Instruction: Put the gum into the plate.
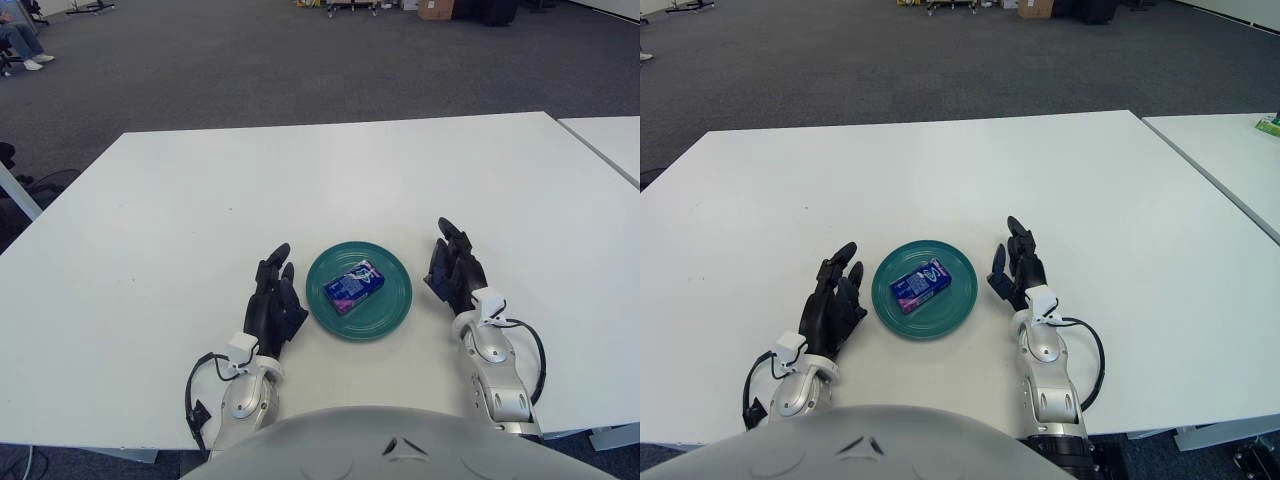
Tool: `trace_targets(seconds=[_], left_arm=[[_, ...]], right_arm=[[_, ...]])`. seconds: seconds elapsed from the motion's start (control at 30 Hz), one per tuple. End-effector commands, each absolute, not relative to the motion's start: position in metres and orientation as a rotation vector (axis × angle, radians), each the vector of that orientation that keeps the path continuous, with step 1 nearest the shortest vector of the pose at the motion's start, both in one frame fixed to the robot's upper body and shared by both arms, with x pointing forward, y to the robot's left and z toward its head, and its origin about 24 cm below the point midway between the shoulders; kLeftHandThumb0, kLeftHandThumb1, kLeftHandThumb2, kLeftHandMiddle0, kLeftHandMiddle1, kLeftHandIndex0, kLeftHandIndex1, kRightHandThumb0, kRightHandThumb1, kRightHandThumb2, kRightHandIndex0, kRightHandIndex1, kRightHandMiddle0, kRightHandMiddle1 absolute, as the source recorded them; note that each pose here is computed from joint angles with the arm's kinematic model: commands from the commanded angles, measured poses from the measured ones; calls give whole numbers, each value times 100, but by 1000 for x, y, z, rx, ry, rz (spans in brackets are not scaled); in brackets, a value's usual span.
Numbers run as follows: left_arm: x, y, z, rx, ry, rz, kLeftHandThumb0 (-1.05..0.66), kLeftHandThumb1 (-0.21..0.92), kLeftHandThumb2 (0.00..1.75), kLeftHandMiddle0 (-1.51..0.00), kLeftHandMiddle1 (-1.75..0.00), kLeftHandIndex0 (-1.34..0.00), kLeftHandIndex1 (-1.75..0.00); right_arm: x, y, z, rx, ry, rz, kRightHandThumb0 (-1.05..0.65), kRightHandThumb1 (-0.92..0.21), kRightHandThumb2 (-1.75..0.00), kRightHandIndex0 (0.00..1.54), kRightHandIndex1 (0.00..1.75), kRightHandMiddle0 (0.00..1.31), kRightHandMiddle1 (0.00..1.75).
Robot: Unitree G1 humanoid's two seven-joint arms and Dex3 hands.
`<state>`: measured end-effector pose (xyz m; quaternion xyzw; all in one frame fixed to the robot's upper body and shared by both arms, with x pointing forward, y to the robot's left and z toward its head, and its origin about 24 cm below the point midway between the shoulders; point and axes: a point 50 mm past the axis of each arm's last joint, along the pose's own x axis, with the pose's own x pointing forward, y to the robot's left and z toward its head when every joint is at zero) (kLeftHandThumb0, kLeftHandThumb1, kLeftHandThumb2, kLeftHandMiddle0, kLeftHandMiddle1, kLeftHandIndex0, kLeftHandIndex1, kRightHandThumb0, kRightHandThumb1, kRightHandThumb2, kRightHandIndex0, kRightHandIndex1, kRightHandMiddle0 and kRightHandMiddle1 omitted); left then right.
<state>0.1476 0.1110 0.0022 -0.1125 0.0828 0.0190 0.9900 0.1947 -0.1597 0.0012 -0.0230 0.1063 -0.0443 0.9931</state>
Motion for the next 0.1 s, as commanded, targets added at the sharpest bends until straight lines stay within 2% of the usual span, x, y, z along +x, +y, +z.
trace_targets(seconds=[0.0, 0.07], left_arm=[[145, 113, -1, -210, 197, 42, -83, 92, 103, -18, 0, 0, -57], [144, 114, -1, -213, 198, 45, -83, 92, 103, -18, 0, 0, -57]], right_arm=[[181, -162, -23, -51, 354, -94, -76, -92, -98, 7, 0, 0, 22], [180, -163, -24, -53, 355, -95, -76, -92, -98, 6, 0, 0, 22]])
